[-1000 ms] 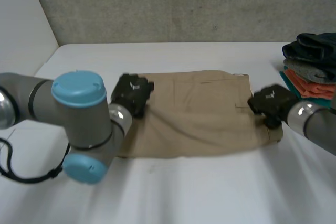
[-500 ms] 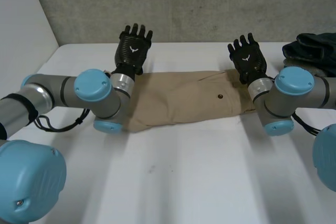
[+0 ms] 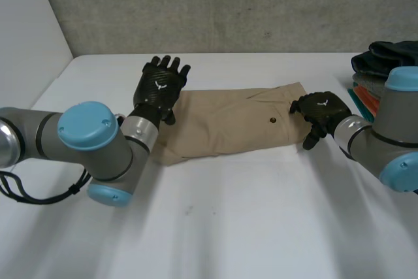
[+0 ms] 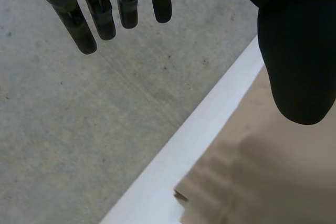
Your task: Fold the laundry.
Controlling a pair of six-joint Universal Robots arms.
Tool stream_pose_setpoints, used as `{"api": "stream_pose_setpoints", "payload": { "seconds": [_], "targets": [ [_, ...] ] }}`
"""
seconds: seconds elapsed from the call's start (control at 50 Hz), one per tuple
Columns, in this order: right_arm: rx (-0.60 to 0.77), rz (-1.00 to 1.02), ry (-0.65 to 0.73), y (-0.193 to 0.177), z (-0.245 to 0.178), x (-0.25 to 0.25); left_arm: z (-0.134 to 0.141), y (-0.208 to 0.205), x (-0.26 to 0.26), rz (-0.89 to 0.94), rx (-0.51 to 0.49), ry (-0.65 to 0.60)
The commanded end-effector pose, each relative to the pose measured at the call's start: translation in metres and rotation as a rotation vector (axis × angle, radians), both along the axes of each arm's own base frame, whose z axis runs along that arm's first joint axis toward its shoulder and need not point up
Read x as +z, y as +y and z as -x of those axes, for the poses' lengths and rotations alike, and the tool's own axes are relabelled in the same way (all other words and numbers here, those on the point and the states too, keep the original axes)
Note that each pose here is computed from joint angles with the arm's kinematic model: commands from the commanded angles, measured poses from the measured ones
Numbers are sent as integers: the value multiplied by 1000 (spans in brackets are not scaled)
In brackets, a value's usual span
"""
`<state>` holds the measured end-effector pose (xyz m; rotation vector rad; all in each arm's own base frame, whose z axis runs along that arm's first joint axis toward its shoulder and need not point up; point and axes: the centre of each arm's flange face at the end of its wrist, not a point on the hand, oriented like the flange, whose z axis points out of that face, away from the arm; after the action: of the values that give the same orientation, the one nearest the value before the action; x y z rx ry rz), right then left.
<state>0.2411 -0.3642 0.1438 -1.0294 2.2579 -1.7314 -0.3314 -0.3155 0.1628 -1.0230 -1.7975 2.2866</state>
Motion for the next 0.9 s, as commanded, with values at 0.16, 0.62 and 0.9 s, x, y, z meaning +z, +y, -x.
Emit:
{"api": "stream_pose_setpoints", "payload": {
  "seconds": [0.16, 0.62, 0.9],
  "targets": [
    [-20, 139, 50, -28, -4, -34, -2, 5, -11, -46, -4, 8],
    [-208, 41, 334, 57, 98, 32, -28, 48, 43, -6, -7, 60],
    [-53, 360, 502, 52, 60, 62, -38, 63, 54, -24, -7, 93]
  ]
}}
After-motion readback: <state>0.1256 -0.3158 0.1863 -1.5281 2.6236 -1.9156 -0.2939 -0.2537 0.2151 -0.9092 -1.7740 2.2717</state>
